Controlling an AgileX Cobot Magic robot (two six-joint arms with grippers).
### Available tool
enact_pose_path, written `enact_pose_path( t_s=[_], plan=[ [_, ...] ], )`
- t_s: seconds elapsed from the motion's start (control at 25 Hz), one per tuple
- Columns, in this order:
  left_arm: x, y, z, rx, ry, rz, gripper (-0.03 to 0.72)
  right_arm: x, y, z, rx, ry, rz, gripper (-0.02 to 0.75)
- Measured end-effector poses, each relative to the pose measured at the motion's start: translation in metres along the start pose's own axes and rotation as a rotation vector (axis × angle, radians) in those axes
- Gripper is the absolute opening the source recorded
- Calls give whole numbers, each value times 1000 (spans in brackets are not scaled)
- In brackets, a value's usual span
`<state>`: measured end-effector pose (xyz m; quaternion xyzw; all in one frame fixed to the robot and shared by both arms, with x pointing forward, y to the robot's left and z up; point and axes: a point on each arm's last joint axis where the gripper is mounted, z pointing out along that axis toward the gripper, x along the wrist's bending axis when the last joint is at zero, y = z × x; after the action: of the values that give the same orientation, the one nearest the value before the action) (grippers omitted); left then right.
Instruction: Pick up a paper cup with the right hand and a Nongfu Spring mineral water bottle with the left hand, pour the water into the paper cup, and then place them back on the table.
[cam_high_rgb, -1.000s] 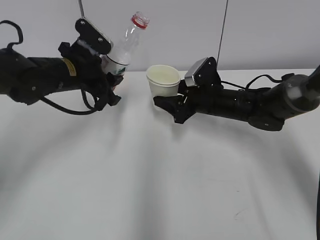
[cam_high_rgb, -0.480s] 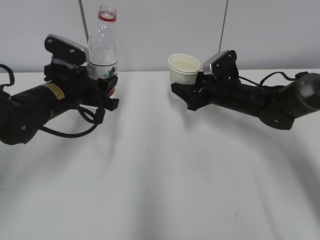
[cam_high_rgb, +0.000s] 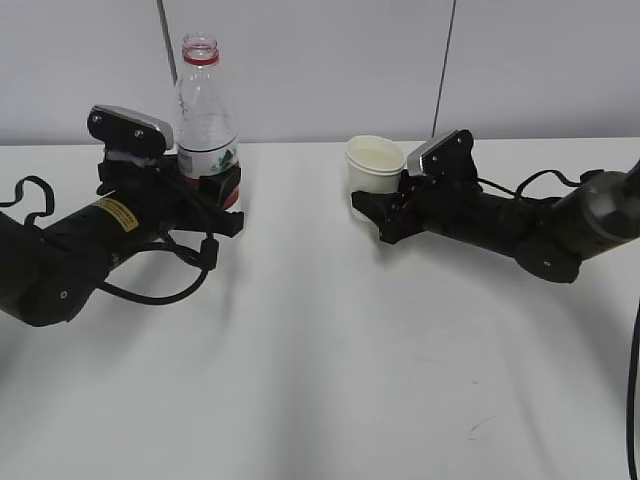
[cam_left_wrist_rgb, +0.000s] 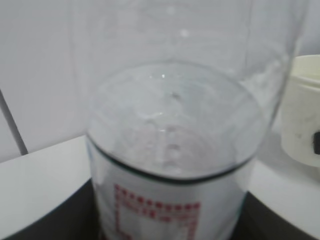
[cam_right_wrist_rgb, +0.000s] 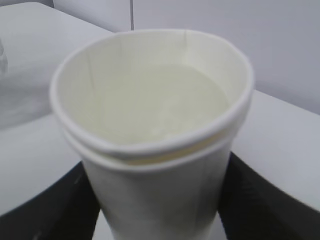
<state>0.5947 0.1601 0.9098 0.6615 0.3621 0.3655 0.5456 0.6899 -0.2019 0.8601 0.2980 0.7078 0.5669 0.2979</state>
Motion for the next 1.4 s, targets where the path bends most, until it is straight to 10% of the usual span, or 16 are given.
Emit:
enact_pose_path(
  t_s=[1.16, 1.4],
  plan=[
    [-16, -44, 6, -11, -128, -26, 368, 2, -22, 2, 34, -5, -2, 497],
    [-16, -44, 6, -11, -130, -26, 403, 4, -20, 2, 18, 19, -17, 646]
  ],
)
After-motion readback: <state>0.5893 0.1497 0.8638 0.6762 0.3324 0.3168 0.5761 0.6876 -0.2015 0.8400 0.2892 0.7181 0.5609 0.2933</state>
